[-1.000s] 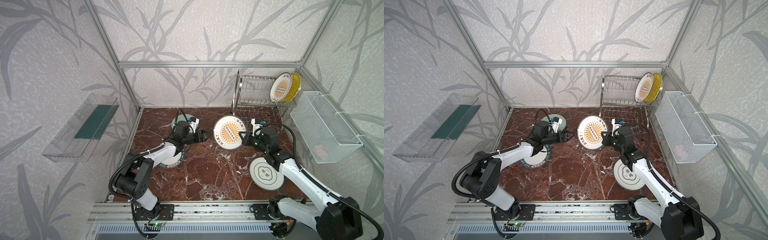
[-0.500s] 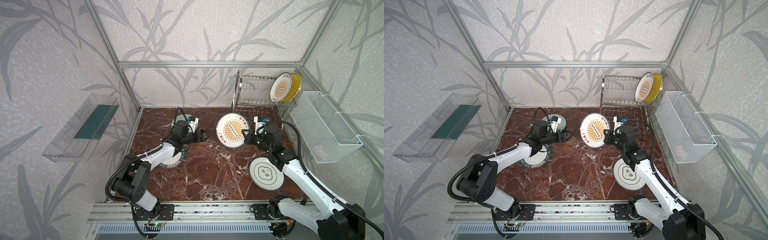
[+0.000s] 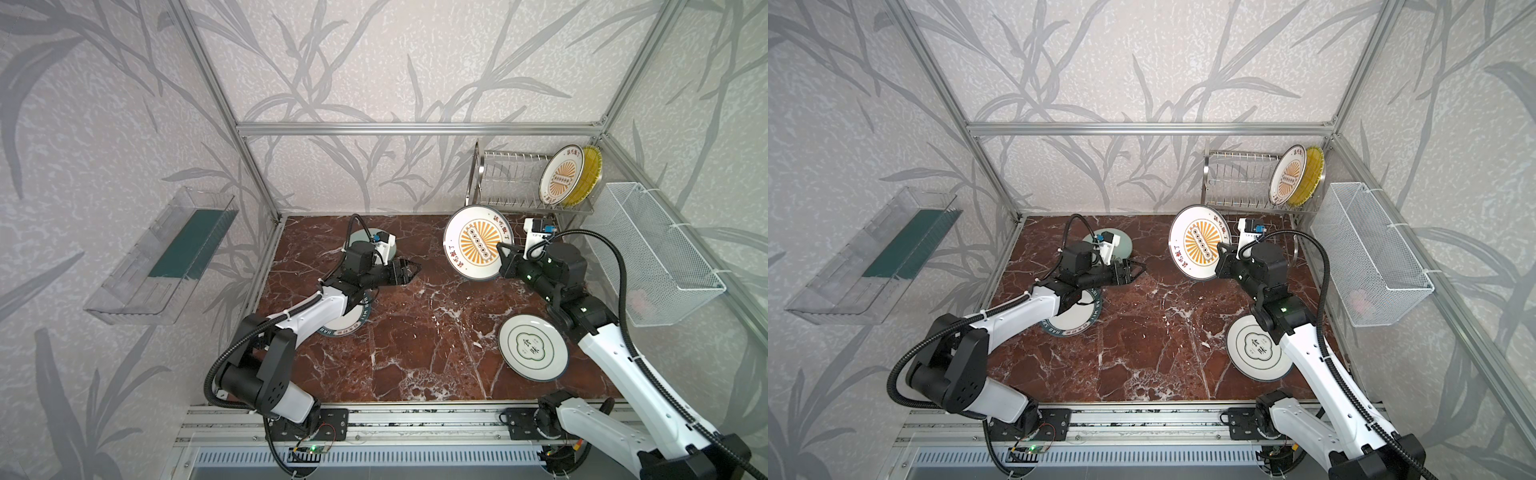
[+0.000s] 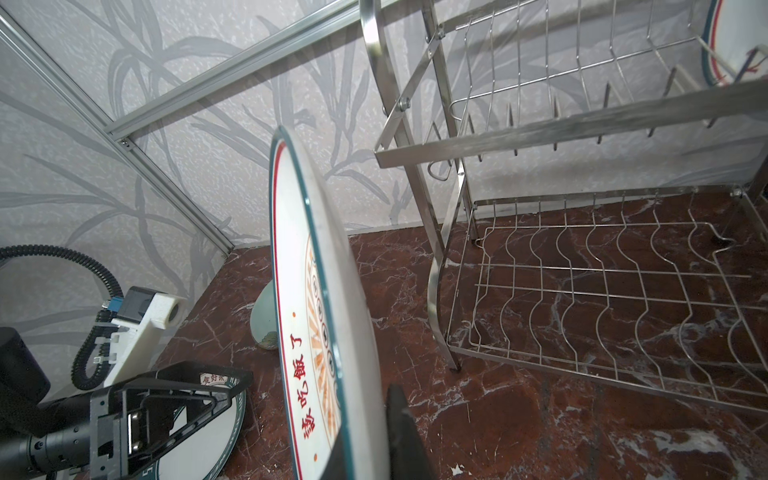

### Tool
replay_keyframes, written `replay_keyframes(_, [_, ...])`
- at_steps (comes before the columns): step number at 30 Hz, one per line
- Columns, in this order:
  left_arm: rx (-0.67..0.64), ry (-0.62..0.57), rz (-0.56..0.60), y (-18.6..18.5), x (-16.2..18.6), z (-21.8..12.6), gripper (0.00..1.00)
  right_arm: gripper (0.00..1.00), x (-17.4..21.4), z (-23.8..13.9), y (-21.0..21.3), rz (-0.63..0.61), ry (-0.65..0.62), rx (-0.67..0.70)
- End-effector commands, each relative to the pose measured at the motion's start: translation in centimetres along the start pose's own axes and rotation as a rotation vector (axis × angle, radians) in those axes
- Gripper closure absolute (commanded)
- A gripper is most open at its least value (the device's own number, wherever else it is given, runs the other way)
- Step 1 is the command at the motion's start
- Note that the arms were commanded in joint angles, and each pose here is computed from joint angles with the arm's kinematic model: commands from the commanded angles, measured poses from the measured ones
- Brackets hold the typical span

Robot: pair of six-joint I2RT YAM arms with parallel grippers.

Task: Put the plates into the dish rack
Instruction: 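Carry the sunburst plate toward the rack with the right gripper while the left releases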

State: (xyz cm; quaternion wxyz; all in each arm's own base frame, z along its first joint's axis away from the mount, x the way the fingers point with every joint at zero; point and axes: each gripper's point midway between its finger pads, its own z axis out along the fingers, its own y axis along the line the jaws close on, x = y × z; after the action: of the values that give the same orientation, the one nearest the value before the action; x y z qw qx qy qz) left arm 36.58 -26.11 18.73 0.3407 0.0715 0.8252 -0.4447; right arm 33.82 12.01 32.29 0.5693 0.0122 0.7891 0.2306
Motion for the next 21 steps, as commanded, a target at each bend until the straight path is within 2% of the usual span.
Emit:
replay_keyframes(1, [-0.01,-0.013,0.029,-0.2,-0.1,-0.7,0.18,1.0,-4.2,-1.6,1.3,-0.022,-0.121,-0.023])
replay_keyframes(14, [-0.021,-0.015,0.034,0.1,0.2,-0.9,0.18,1.0,-8.0,-3.1,2.3,-0.052,-0.217,-0.023])
replay_keyframes(21, [-0.028,-0.022,0.039,0.2,0.2,-0.9,0.18,1.0,-10.7,-4.3,2.2,-0.074,-0.293,0.028])
